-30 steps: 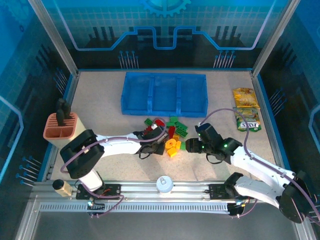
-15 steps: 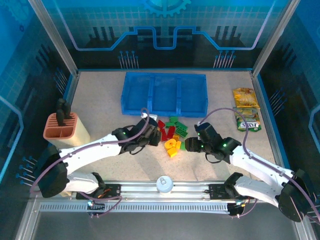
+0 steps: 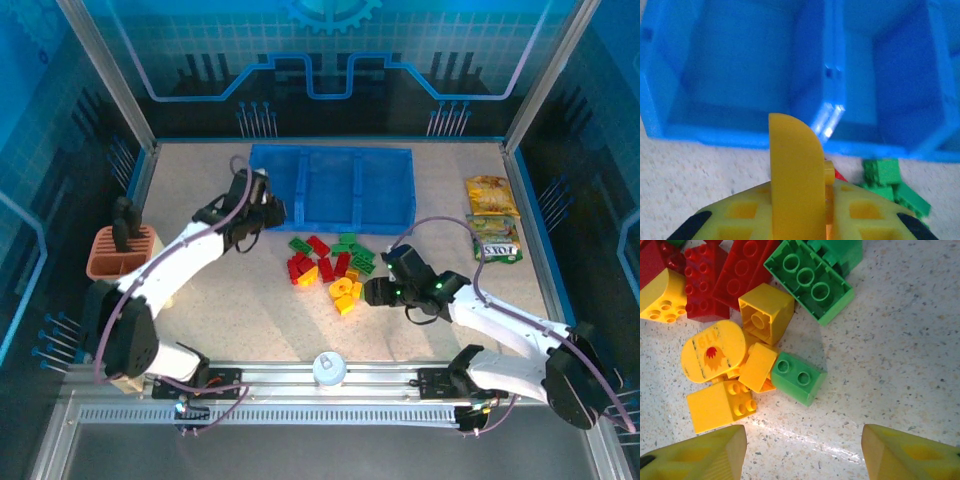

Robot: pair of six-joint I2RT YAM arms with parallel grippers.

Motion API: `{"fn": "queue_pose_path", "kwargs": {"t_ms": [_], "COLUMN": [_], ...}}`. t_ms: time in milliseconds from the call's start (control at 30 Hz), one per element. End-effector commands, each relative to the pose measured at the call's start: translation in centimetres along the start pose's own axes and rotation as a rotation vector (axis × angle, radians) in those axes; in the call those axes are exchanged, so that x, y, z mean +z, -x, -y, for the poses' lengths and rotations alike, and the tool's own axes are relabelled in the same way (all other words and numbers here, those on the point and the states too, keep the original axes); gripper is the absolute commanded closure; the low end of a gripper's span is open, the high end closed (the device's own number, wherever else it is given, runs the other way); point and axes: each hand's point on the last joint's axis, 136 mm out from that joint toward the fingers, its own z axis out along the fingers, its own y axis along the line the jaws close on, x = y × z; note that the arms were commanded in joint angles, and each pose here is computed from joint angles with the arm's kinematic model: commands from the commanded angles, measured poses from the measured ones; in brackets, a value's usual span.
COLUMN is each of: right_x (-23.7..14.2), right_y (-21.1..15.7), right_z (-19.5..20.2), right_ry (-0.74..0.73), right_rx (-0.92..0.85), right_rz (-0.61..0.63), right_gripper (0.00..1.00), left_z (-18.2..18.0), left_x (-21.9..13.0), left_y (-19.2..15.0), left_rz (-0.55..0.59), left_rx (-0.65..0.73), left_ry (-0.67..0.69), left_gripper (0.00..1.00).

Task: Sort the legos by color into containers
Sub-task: Place the lego in the container.

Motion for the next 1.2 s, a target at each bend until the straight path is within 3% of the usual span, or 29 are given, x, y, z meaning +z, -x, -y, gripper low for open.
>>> {"fn": "queue_pose_path", "kwargs": {"t_ms": [0, 367, 800, 900, 1033, 1167], "right_x": [-0.2, -1.0, -0.7, -0.6, -0.7, -1.0], "right_y": [0.4, -0.2, -0.1, -0.1, -0.1, 0.1], "right_z": [-1.4, -0.6, -0.9, -1.0, -1.1, -1.0], "right_ry": [0.044, 0.023, 0.032, 0.035, 0.037, 0.029], "right_rx": [-0.028, -0.031, -0.028, -0.027, -0.027, -0.030], "right_rz": [0.001, 0.012, 0.005, 0.005, 0.002, 0.006], "right_gripper": [0.36, 0.36, 0.36, 0.36, 0.36, 0.34], "left_z": [-0.5, -3.1, -4.1, -4.3, -3.4, -1.6], "left_x": [2.4, 9.4, 11.3, 11.2, 9.7, 6.4], "left_y": [1.7, 4.0, 1.9, 1.9, 2.8, 5.2], "left_rz": [-0.042, -0.154, -0.210, -0.211, -0.187, -0.106], "left_rx": [0.010, 0.014, -0.018, -0.023, -0.034, -0.041], "left_ry": [0.010, 0.121, 0.136, 0.145, 0.116, 0.046], "left_gripper": [0.86, 0.85, 0.81, 0.71, 0.35, 0.29]}}
